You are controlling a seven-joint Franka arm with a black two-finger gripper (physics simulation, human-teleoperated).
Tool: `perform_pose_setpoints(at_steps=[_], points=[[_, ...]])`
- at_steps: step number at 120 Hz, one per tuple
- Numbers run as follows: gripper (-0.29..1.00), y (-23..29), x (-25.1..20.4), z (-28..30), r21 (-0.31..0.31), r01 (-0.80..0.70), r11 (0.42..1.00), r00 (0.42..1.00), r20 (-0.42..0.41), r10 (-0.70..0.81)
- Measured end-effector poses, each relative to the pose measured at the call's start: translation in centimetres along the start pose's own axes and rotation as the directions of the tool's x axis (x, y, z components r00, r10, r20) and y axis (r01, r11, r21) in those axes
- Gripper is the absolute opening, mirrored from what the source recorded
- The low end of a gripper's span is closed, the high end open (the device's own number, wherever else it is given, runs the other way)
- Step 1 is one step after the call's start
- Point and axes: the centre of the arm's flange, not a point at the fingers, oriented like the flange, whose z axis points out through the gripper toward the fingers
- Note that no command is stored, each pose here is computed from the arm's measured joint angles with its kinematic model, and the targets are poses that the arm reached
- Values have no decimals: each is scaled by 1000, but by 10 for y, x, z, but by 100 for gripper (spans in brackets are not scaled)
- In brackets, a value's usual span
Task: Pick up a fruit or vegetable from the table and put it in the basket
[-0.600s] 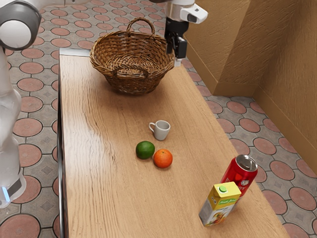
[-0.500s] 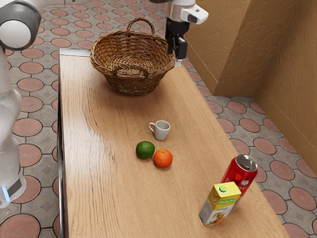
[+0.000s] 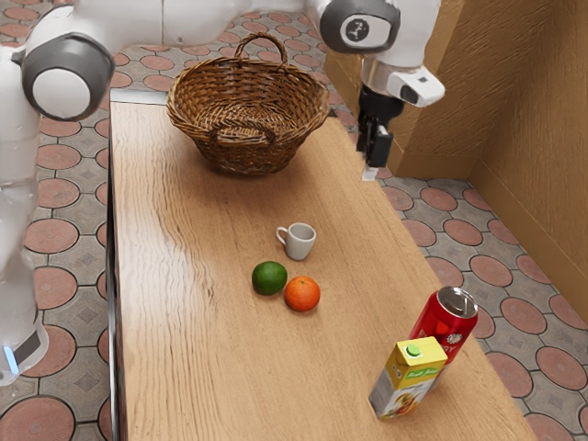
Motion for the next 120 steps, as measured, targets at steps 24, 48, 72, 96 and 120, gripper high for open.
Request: perform_pose_setpoints(at_steps=[24,48,72,96,120], points=[[70,18,5,-5,-2,-37,999,999,-5,37],[70,31,-6,40,-5,-66,998,996,62,66],[70,65,-40,88,-19,-127,992,988,89,128],[70,84,-60,112,-34,-157,987,985,68,159],[70,77,-60,133,-50,-134,990,990,40,136]])
